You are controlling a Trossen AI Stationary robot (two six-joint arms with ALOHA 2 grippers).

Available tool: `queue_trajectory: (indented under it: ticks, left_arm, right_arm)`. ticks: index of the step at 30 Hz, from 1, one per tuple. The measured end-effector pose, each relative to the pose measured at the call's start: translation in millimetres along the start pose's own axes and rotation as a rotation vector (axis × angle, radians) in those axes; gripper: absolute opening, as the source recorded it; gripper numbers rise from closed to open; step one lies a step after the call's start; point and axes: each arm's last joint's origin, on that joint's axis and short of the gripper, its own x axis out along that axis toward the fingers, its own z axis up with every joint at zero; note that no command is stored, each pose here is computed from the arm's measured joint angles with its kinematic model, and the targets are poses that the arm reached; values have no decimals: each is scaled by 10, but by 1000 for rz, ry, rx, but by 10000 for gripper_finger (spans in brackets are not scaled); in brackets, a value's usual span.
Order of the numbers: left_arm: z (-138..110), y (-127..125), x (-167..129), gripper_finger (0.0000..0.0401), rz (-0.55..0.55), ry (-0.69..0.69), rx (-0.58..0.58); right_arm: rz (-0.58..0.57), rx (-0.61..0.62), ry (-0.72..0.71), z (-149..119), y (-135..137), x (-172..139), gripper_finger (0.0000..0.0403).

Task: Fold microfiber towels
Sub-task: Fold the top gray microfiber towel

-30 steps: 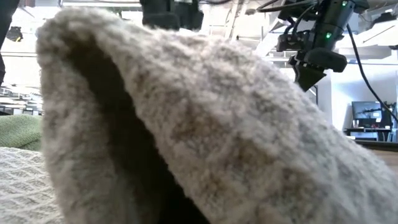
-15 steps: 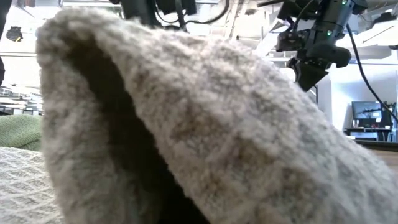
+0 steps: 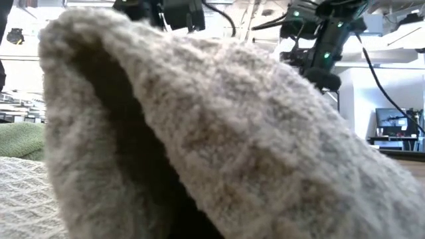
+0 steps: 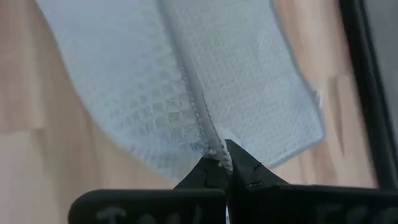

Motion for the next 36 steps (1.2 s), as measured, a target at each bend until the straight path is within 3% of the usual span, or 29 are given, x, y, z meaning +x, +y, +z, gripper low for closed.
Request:
queue_trajectory:
  ticks: [10, 18, 36]
  left_arm:
    - [-19, 303, 207, 0, 82, 18, -115]
    - [3, 444, 264, 0, 110, 29, -166]
    - [63, 709, 365, 0, 140, 19, -313]
  right_arm:
    - [-68, 86, -39, 53, -281, 230, 8]
    - [-107, 63, -63, 99, -417, 478, 8]
    - [-163, 107, -45, 23, -633, 503, 12]
